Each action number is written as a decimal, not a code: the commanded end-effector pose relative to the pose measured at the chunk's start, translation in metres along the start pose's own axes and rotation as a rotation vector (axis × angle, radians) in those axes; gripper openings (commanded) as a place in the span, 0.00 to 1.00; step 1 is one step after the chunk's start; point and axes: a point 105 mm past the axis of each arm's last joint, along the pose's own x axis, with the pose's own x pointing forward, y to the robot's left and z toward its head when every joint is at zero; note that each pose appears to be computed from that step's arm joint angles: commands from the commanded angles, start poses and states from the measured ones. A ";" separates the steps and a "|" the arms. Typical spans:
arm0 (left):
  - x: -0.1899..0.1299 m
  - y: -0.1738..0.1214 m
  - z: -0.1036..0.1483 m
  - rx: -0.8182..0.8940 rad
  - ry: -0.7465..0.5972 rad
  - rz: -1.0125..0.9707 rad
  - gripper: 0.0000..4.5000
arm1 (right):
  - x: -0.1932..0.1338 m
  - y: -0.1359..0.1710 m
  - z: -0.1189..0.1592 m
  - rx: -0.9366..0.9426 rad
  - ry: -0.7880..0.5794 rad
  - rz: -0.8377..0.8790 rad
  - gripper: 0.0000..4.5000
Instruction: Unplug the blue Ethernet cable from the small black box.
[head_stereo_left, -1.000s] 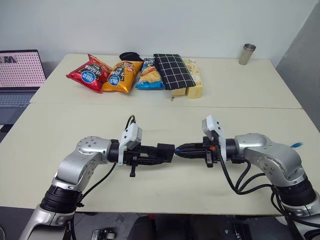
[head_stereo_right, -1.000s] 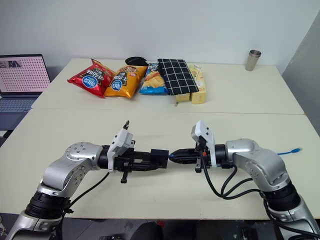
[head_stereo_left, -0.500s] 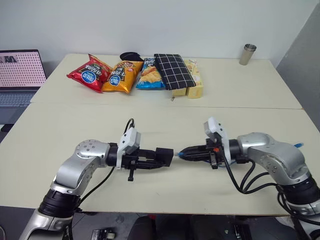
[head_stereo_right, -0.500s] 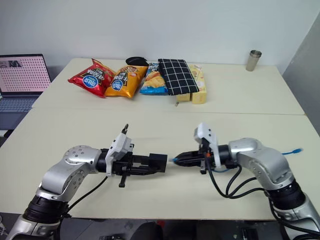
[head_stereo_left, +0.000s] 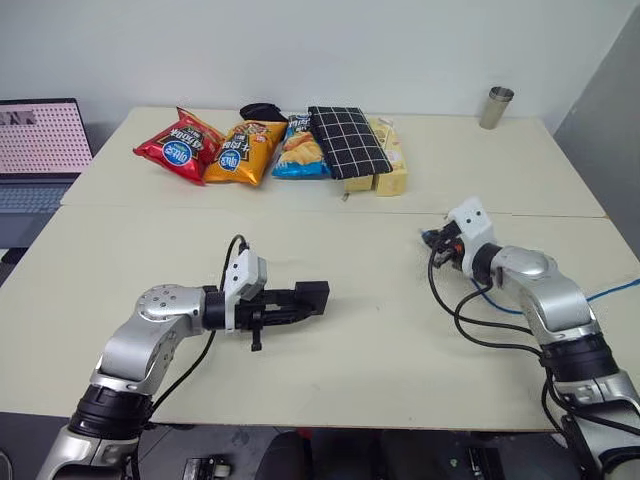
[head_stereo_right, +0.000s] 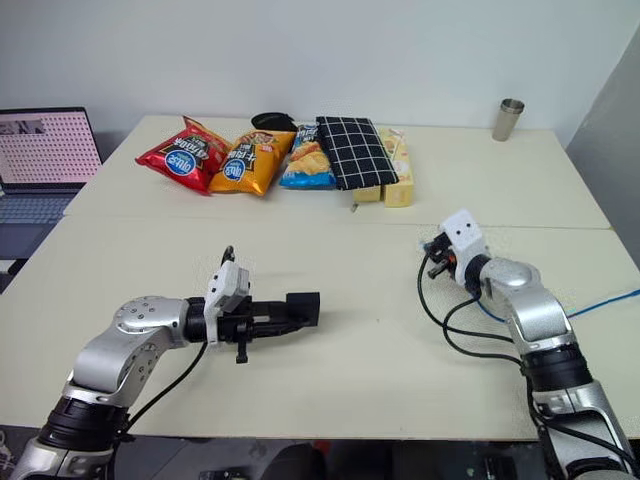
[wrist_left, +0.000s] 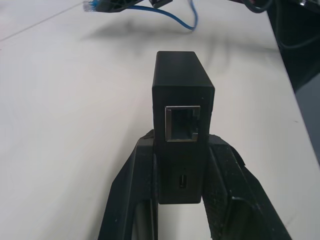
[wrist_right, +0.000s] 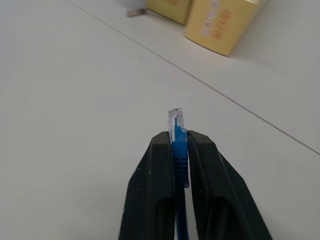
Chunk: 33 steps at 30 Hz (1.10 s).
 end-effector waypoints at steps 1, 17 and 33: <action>-0.001 0.019 0.016 0.068 -0.042 0.111 0.17 | -0.004 -0.008 0.017 -0.017 -0.069 -0.030 0.31; -0.040 0.125 0.007 0.141 -0.159 0.895 0.17 | -0.071 0.086 0.082 -0.048 -0.303 0.556 0.81; -0.043 0.116 -0.035 -0.039 -0.184 0.959 0.71 | -0.068 0.100 0.085 -0.046 -0.295 0.587 0.82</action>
